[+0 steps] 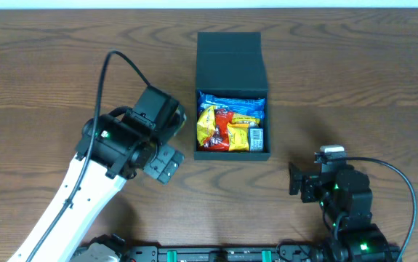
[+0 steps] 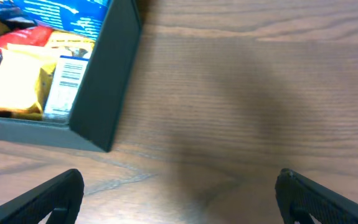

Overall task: Pack container
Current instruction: 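Bring the right gripper to the box's right side near the lid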

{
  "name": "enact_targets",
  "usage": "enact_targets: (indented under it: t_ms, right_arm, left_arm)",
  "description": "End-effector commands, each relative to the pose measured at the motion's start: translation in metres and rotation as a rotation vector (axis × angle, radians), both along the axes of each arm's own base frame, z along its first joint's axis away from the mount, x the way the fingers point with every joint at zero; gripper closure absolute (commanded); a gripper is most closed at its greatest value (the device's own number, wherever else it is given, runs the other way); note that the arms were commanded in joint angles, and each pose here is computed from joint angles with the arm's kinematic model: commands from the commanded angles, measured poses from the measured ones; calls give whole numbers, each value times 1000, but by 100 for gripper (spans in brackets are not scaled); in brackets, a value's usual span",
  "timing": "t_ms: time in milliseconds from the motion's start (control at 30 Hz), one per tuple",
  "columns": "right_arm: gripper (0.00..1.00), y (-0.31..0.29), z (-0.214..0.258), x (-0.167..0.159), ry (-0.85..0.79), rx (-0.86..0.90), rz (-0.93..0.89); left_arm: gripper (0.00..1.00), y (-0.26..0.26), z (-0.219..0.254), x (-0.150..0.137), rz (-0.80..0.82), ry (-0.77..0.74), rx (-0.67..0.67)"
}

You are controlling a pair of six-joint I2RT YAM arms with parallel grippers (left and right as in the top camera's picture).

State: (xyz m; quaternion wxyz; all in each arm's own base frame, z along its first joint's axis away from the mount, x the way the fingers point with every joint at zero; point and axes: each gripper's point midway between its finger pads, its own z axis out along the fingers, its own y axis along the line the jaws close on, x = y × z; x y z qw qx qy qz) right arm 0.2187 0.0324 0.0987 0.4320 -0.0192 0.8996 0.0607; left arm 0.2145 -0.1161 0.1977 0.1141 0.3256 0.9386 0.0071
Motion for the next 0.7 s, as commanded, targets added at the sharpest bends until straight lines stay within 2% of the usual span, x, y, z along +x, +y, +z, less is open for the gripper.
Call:
enact_targets:
  t_ms: [0,167,400,567,667]
  right_arm:
    - [1,4,2,0,5,89,-32]
    - [1,23,27,6,-39,228,4]
    - [1,22,84,4,-26,213,3]
    - [1,38,105,15,118,191,56]
    - [1,73,108,26,192,150,215]
  left_arm:
    - [5,-14,-8,-9,-122,49,-72]
    - [5,2,-9,9,-93,-33,27]
    - [4,1,-9,9,-94,-32,27]
    - [5,1,-9,9,-94,-33,26]
    - [5,1,-9,9,-94,-33,26]
